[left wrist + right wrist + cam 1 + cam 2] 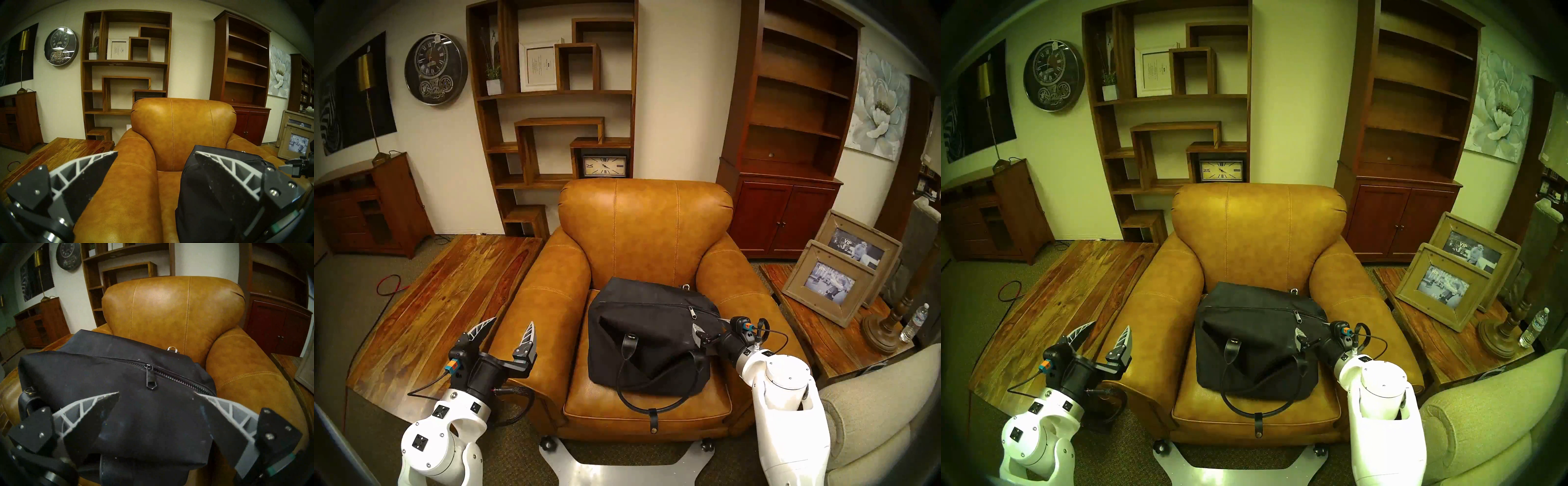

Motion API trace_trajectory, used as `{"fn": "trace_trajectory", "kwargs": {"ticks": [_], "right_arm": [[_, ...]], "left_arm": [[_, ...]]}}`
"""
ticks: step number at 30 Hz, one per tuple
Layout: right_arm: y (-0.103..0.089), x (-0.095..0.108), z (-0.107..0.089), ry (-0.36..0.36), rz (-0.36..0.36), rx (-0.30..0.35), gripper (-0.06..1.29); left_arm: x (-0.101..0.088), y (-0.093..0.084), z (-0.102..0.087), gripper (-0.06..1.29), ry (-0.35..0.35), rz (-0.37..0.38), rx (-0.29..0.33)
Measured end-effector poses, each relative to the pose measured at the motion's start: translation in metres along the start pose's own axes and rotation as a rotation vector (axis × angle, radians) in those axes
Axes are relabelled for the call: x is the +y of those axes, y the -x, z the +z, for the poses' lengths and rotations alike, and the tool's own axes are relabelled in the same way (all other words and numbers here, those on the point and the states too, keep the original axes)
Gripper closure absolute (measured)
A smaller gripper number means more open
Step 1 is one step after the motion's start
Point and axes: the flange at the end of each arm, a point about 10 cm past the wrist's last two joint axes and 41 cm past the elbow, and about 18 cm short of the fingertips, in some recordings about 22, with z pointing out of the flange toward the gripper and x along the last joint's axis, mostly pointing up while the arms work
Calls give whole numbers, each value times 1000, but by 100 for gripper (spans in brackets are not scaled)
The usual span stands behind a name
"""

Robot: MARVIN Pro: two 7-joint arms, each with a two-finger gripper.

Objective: Open a bag with a zipper

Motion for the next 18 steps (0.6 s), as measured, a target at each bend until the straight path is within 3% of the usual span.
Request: {"fn": "trace_trajectory", "kwargs": {"ticks": [18], "right_arm": [[6, -3, 28, -28, 16, -40, 3]], "left_arm": [[0, 0, 0, -4, 0, 0, -1]]}}
